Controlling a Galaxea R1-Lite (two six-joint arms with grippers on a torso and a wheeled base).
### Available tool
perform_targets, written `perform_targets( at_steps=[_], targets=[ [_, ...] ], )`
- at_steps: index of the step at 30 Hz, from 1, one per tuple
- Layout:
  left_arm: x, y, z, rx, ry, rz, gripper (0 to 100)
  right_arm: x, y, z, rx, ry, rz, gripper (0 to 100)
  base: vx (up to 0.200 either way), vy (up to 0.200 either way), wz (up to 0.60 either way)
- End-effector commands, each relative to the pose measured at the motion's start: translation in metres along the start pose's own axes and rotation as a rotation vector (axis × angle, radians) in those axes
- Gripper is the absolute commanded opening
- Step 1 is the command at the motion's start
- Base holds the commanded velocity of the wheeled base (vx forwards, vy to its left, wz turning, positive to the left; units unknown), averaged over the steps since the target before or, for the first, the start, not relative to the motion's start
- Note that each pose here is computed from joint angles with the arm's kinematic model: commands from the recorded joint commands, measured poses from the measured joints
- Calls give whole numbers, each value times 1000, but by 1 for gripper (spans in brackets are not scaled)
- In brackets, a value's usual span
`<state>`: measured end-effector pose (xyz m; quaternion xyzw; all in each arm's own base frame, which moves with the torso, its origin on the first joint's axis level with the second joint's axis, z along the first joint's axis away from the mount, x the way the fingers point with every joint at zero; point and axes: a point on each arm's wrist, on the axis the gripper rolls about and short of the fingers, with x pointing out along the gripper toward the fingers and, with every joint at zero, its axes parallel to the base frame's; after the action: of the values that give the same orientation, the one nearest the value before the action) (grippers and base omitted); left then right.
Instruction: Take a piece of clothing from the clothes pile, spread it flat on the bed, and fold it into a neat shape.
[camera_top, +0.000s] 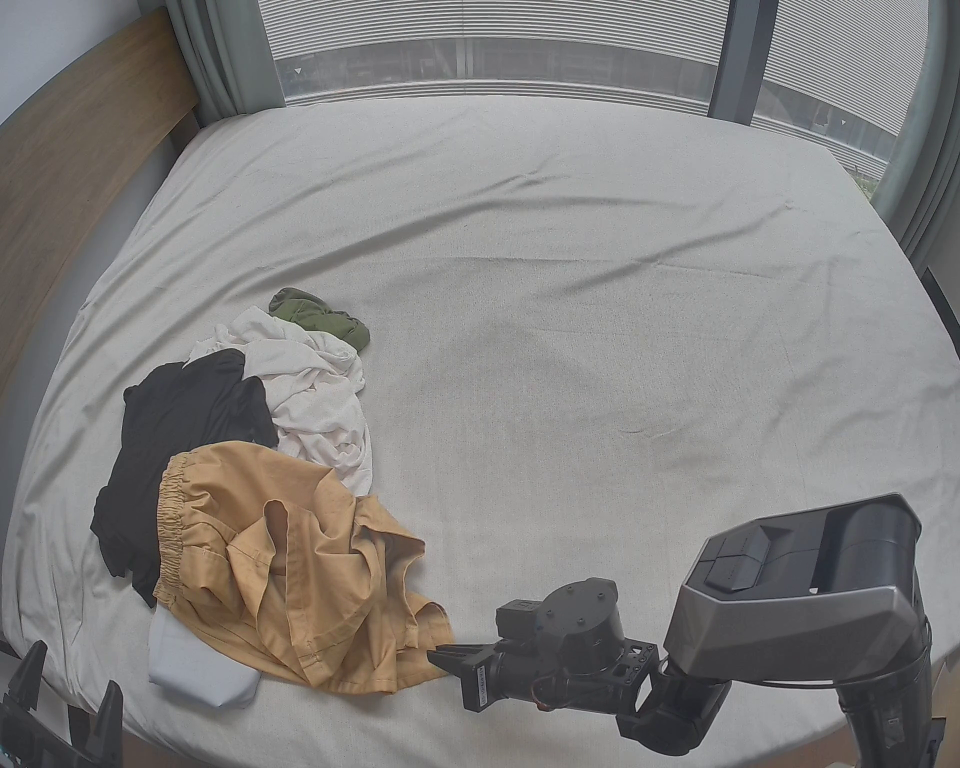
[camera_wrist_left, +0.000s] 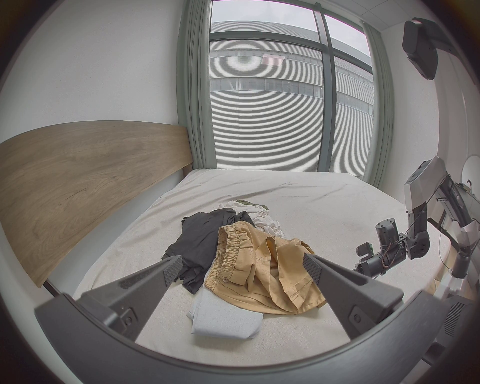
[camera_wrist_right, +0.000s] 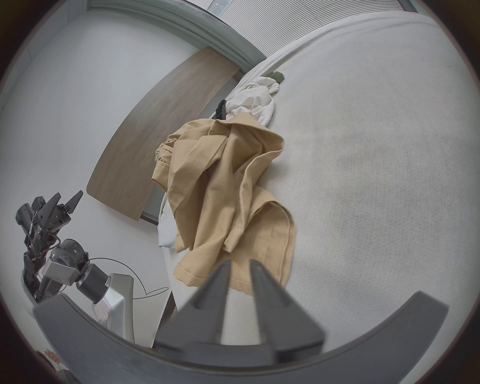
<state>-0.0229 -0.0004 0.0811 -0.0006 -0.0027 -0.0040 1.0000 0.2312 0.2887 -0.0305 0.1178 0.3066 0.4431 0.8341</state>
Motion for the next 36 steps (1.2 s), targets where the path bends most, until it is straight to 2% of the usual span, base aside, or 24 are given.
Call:
perform_targets(
  at_steps=[1, 12, 22, 23, 36],
  targets=[
    [0, 0, -5, 0, 2, 0, 100, -6, -6, 8, 8, -21, -20, 100, 0, 0, 0],
    [0, 0, -5, 0, 2, 0, 100, 9, -21, -8, 17, 23, -53, 100, 0, 0, 0],
    [0, 0, -5, 0, 2, 0, 100, 20, -17, -14, 4, 18, -30, 100, 0, 0, 0],
    [0, 0, -5, 0, 2, 0, 100, 20, -17, -15, 4, 17, -29, 0, 0, 0, 0],
    [0, 0, -5, 0, 2, 0, 100, 24, -14, -17, -4, 1, -13, 0, 0, 0, 0]
  ],
)
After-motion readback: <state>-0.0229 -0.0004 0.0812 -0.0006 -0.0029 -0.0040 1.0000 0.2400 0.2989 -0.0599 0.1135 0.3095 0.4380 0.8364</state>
